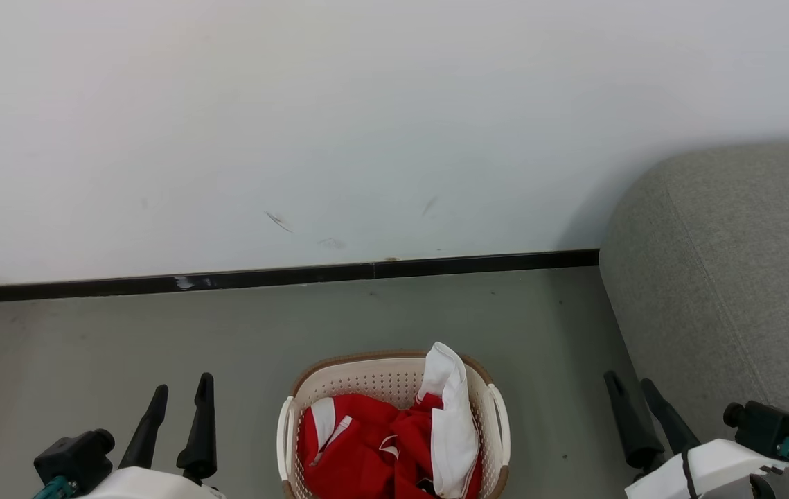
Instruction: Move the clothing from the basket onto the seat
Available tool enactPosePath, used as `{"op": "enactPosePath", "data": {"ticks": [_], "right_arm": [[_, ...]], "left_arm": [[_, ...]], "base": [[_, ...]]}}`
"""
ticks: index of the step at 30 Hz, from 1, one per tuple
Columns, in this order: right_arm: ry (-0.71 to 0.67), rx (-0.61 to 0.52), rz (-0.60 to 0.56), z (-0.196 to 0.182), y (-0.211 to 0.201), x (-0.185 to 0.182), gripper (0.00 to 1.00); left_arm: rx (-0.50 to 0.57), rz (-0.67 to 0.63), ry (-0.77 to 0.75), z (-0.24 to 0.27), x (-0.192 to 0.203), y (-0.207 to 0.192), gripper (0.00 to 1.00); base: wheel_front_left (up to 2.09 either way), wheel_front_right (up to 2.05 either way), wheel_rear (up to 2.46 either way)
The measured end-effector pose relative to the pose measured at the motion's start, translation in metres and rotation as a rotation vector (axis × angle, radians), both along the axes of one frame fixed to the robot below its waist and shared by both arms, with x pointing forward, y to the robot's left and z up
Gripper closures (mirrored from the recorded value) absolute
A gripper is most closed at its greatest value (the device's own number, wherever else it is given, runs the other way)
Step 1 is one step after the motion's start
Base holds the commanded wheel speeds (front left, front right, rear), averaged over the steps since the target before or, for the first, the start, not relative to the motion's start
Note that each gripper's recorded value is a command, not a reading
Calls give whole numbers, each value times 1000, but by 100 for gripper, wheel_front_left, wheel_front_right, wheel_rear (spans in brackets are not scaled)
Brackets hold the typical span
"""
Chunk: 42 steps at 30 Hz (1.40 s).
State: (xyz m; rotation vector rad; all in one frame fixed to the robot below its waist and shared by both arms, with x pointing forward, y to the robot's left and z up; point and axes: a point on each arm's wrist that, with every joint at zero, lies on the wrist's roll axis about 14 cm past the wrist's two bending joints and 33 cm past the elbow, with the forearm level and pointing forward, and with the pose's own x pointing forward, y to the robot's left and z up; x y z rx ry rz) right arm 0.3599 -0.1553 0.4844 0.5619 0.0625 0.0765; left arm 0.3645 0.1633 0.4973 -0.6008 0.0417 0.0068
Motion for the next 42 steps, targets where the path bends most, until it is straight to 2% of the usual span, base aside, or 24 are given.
{"op": "enactPosePath", "data": {"ticks": [17,32,35,42], "right_arm": [[-90,-273,69,10,18,-3,0],[-177,-475,112,20,29,-5,0],[-191,-508,116,22,30,-5,0],[-186,-510,106,21,26,-5,0]], "left_arm": [[254,28,-92,20,0,-1,0],[442,62,-108,16,-5,3,0],[463,66,-111,15,-5,3,0],[465,61,-94,9,-4,3,0]], "base": [[0,0,0],[0,0,0],[0,0,0],[0,0,0]]}}
